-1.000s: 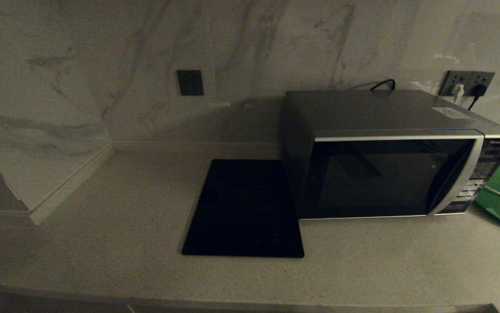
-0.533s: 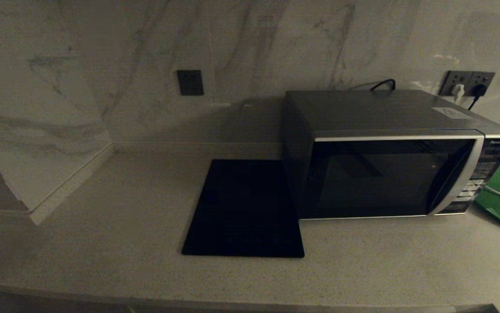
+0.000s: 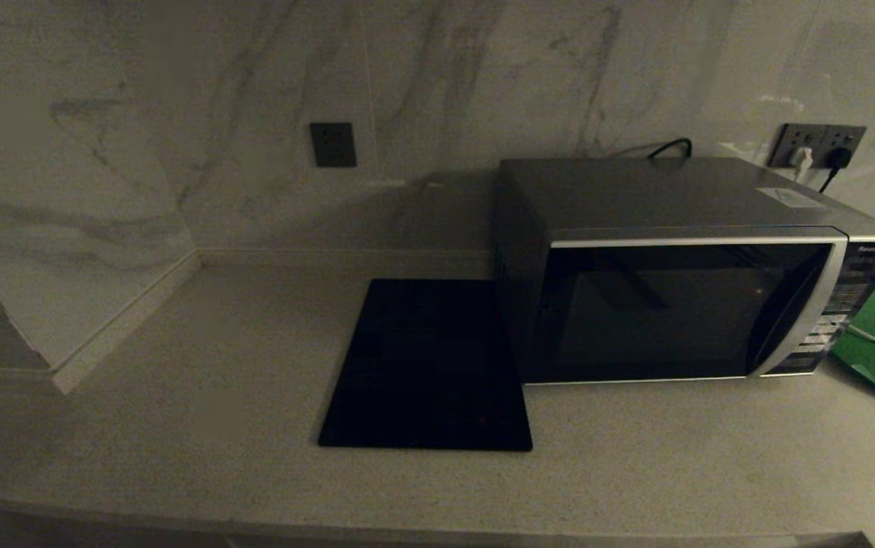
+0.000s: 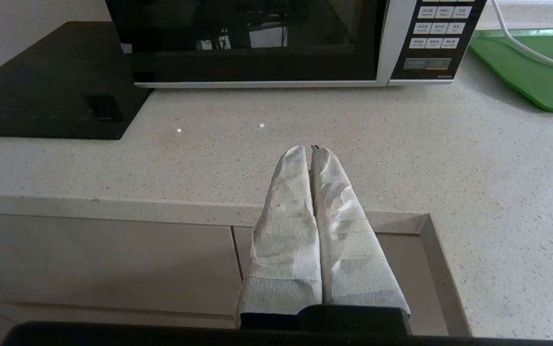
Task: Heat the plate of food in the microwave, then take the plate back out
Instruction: Open the microwave oven
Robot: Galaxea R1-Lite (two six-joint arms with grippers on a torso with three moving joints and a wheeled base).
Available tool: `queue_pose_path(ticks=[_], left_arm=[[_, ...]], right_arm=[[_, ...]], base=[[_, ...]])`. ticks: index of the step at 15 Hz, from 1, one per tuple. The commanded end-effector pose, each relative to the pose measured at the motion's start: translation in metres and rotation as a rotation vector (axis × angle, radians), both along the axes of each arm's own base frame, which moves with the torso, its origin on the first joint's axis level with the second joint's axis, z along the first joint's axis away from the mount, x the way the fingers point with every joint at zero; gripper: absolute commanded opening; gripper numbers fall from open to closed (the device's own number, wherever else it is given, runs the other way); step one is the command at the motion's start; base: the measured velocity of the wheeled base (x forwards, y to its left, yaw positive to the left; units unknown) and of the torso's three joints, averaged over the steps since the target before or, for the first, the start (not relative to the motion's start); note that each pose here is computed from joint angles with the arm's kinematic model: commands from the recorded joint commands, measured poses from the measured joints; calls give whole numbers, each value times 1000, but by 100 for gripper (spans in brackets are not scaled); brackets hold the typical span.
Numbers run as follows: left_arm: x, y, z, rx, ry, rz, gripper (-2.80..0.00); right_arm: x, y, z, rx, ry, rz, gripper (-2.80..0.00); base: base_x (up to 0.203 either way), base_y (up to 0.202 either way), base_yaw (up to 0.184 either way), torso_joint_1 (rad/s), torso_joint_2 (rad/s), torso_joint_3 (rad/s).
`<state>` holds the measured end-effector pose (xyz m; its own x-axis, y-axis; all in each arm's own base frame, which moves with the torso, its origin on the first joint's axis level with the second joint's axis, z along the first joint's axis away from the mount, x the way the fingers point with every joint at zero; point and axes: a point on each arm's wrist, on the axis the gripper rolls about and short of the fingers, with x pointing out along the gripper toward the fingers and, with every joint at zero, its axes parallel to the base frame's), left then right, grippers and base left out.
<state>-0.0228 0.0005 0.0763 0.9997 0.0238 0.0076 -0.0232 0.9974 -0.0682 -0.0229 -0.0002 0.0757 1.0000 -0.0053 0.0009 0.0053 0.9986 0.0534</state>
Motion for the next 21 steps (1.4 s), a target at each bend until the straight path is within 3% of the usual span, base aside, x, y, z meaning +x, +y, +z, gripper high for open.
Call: queue_pose_path(ticks=[1, 3, 17, 19, 21], left_arm=[[0, 0, 0, -1, 0, 1, -280], [0, 0, 0, -1, 0, 1, -280], [0, 0, 0, -1, 0, 1, -280], [0, 0, 0, -1, 0, 1, -280], [0, 0, 0, -1, 0, 1, -280]], right_arm=[[0, 0, -1, 3, 2, 1, -280], [0, 0, -1, 36, 3, -3, -280], [0, 0, -1, 28, 5, -4, -280], [0, -1, 1, 30, -14, -29, -280], [-2, -1, 13, 39, -89, -52, -280]], base=[[0, 0, 0, 0, 0, 0], [0, 0, 0, 0, 0, 0], [0, 0, 0, 0, 0, 0], [0, 0, 0, 0, 0, 0], [0, 0, 0, 0, 0, 0]])
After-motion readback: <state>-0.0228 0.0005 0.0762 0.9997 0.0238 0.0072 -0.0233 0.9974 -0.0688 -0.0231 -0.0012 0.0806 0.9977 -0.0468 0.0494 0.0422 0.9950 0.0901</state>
